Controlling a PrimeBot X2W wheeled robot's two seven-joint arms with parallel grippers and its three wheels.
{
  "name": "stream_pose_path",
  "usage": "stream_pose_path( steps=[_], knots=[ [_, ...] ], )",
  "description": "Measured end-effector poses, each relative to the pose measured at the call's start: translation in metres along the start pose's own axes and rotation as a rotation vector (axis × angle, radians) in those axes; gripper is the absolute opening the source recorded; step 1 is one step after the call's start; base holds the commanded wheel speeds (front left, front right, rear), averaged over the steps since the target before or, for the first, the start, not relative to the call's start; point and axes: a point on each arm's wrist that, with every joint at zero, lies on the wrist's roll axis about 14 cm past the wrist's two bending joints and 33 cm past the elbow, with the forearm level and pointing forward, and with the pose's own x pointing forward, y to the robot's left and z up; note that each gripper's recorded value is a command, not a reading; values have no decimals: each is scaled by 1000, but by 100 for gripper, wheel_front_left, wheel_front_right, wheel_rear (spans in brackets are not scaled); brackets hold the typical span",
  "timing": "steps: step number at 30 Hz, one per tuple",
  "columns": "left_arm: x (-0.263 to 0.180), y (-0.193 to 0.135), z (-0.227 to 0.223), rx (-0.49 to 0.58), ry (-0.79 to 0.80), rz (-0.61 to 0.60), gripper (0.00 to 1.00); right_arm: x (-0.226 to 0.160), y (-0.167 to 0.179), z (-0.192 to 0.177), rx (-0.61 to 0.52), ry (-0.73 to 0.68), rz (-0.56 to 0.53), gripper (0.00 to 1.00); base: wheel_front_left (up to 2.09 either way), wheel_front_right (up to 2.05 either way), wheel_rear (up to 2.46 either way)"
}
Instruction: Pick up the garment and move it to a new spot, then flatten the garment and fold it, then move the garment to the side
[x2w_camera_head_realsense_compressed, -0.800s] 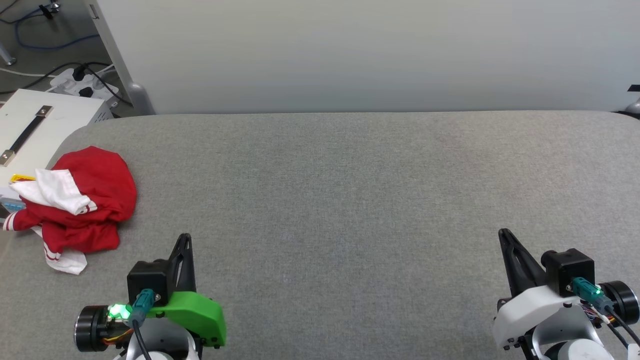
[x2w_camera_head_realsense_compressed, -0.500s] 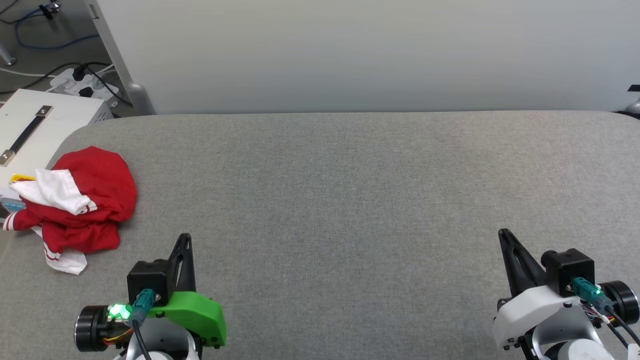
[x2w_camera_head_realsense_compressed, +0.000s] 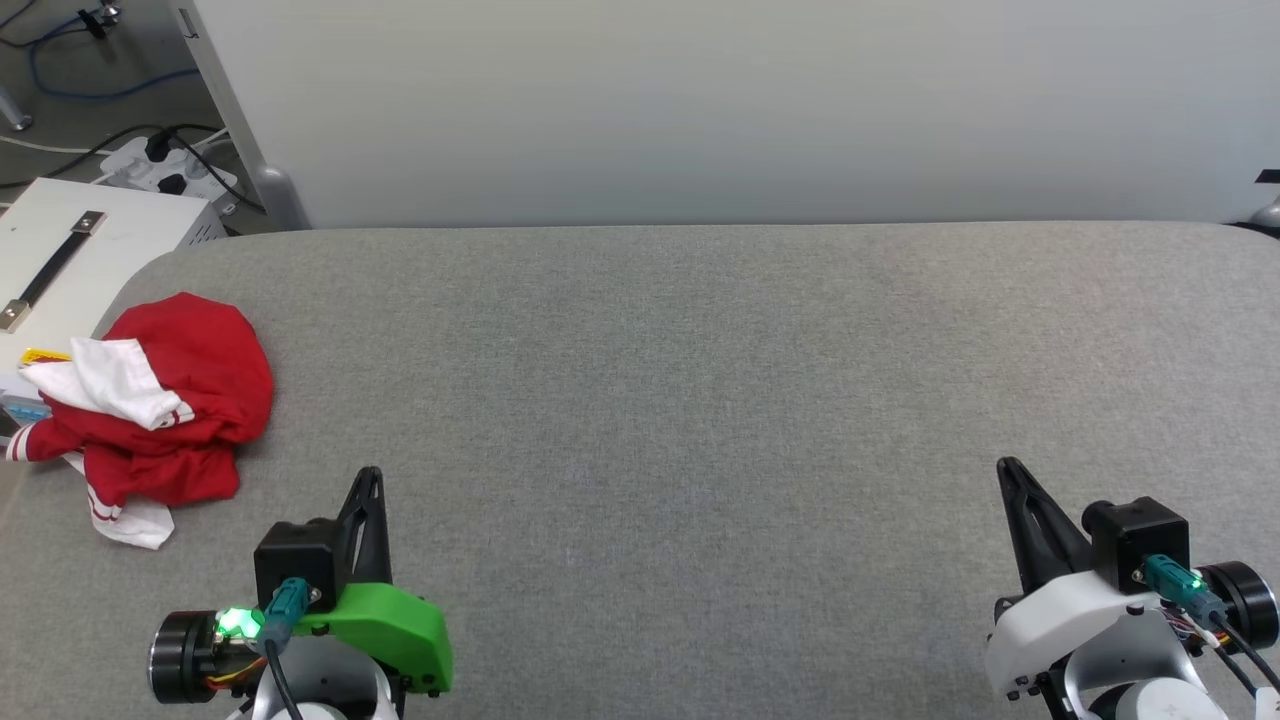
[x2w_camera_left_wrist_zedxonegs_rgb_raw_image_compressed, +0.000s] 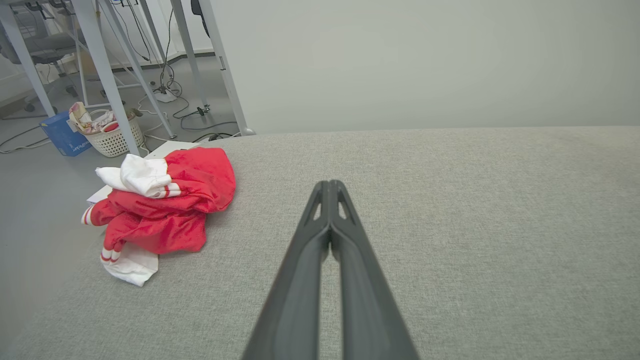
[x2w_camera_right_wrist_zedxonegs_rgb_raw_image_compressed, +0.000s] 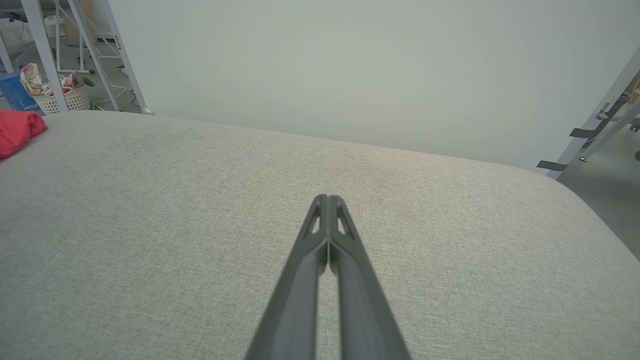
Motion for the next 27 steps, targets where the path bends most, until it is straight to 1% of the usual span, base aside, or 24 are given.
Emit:
stream_pose_path(
  steps=[27],
  knots=[
    [0, 0, 0, 0, 0, 0, 0, 0, 0, 0, 0, 0, 0, 0, 0, 0, 0]
  ],
)
